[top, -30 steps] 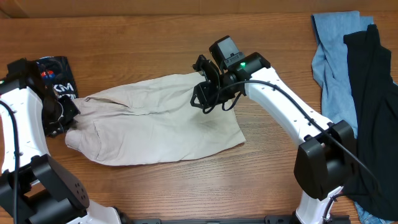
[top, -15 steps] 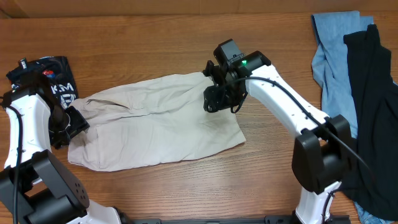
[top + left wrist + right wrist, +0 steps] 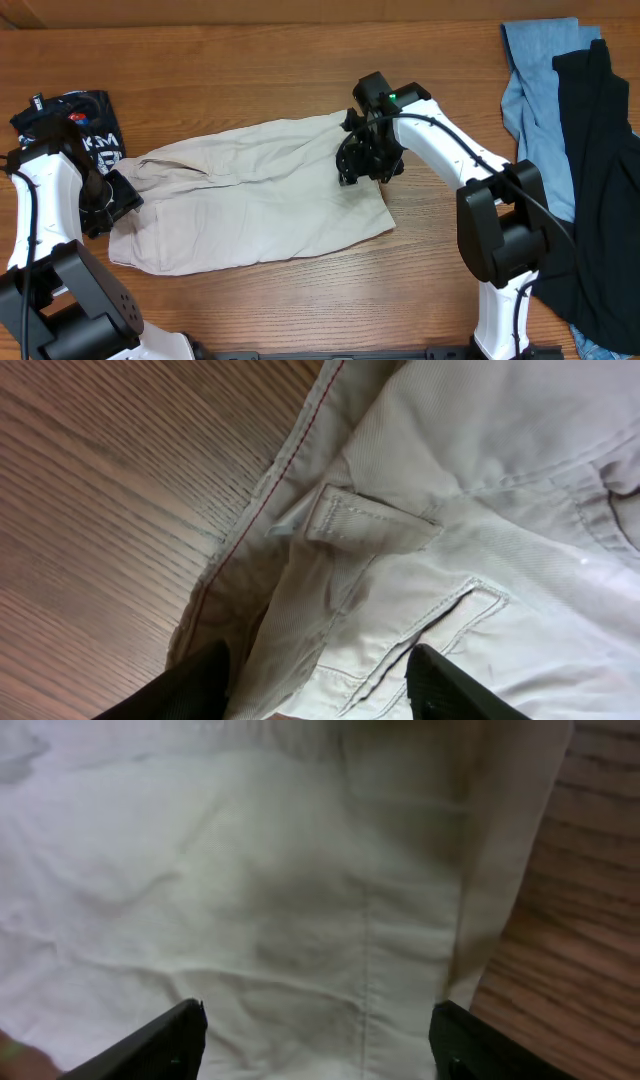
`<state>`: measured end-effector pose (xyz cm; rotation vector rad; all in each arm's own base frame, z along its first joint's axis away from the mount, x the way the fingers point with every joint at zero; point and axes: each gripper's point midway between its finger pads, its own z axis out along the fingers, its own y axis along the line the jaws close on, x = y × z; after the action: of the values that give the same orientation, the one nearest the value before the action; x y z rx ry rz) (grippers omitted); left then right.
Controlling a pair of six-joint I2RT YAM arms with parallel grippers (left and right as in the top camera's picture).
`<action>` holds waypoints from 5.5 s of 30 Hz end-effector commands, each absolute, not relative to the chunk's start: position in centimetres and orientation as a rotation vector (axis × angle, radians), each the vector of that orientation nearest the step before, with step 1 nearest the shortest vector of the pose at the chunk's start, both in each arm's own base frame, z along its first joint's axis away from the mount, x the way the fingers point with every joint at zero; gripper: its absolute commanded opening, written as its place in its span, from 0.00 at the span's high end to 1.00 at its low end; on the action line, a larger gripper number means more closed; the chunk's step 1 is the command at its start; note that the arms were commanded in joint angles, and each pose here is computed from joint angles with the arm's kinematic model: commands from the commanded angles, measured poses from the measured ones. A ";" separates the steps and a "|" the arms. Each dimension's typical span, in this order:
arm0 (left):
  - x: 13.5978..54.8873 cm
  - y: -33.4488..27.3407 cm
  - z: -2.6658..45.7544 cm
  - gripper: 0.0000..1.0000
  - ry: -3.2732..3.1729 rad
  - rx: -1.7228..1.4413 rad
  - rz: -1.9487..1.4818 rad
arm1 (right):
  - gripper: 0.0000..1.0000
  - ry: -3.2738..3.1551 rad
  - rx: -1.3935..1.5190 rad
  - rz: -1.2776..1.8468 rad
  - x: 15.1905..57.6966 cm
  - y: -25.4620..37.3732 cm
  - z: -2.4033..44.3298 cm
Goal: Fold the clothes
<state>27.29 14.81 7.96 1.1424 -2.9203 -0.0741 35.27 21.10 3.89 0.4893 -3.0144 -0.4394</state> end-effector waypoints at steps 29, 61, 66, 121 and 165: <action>27.4 14.2 8.5 0.19 -2.916 1.171 -0.038 | 0.96 -3.062 0.092 -0.005 38.2 10.8 -1.9; 34.1 3.6 8.4 0.07 -3.156 0.703 0.629 | 0.85 -3.395 -0.161 -0.155 42.4 5.0 12.6; 33.4 3.9 6.3 0.10 -3.134 0.783 0.524 | 0.76 -3.384 -0.161 -0.149 42.1 4.9 12.5; 39.4 -3.5 18.4 0.96 -3.501 0.375 1.005 | 0.59 -3.298 -0.157 -0.105 40.3 4.6 10.8; 40.2 2.7 1.3 0.47 -3.143 0.587 0.896 | 0.59 -3.285 -0.157 -0.081 39.9 4.3 10.8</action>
<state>41.66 0.73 1.75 0.5683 -3.1166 1.0750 39.92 4.46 11.02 -0.1623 -3.2866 -0.0993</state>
